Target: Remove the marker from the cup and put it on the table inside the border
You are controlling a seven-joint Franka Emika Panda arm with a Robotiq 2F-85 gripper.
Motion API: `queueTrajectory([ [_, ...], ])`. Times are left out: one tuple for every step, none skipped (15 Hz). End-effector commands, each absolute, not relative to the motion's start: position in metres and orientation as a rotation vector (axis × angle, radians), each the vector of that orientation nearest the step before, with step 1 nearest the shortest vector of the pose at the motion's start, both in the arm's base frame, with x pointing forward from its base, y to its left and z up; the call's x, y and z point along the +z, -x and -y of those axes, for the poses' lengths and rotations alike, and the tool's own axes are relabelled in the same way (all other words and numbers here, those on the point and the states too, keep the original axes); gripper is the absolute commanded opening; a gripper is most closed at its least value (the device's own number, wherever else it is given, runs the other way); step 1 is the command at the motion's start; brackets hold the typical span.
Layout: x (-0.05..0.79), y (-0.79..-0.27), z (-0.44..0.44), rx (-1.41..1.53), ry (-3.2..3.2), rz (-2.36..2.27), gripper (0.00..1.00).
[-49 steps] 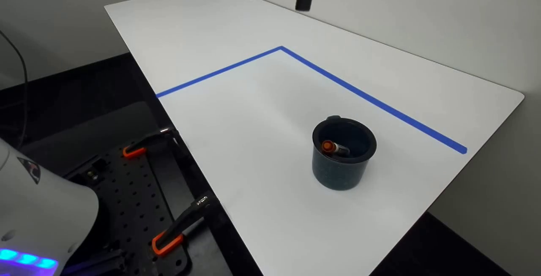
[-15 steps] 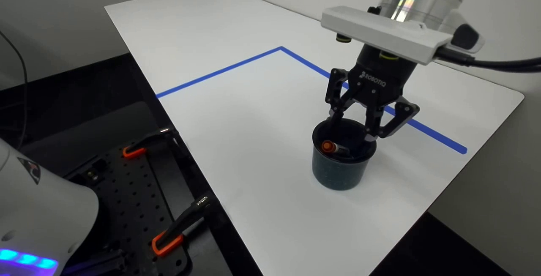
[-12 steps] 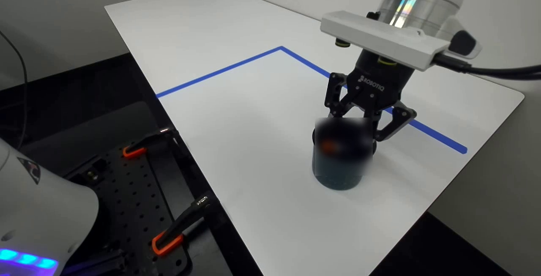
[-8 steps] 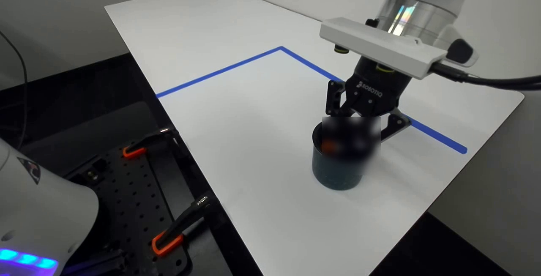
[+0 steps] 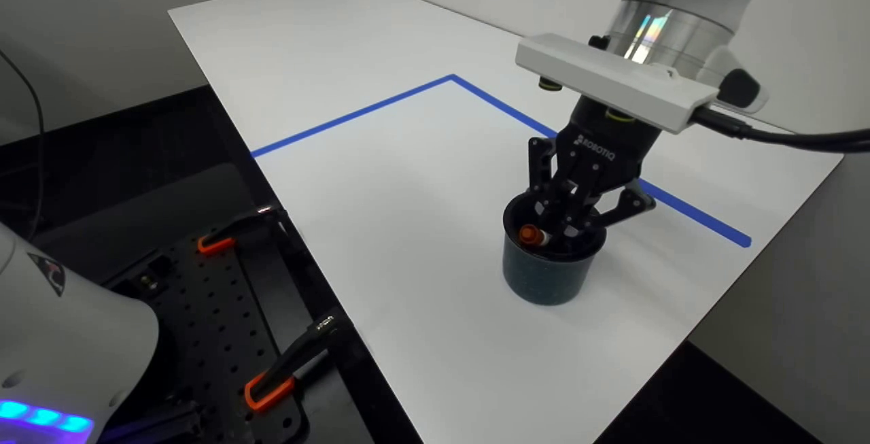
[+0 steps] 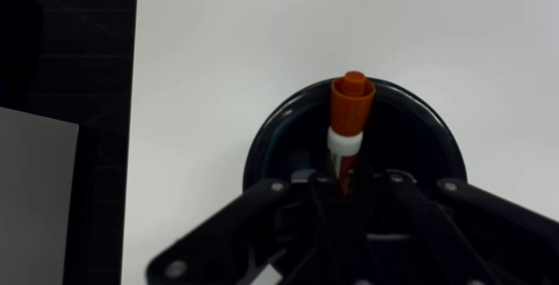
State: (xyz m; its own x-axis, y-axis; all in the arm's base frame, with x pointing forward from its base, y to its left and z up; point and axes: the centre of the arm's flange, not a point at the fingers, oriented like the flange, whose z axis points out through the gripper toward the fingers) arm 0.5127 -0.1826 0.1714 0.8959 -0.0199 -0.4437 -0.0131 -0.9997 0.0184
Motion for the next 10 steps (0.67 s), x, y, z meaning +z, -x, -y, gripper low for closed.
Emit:
queueTrajectory([
  [0.188,-0.516,0.183,-0.689,-3.046,0.01,0.05],
  [0.192,-0.516,0.181,-0.681,-3.048,0.008,0.05],
  [0.199,-0.514,0.177,-0.673,-3.049,0.006,0.05],
  [0.206,-0.512,0.174,-0.667,-3.048,0.003,0.05],
  [0.212,-0.512,0.172,-0.666,-3.049,0.002,0.05],
  [0.221,-0.51,0.167,-0.661,-3.047,0.001,0.05],
  [0.23,-0.507,0.162,-0.663,-3.052,-0.007,0.05],
  [0.239,-0.505,0.157,-0.66,-3.05,-0.008,0.05],
  [0.249,-0.501,0.151,-0.664,-3.047,-0.006,0.05],
  [0.259,-0.497,0.146,-0.672,-3.041,-0.001,0.05],
])
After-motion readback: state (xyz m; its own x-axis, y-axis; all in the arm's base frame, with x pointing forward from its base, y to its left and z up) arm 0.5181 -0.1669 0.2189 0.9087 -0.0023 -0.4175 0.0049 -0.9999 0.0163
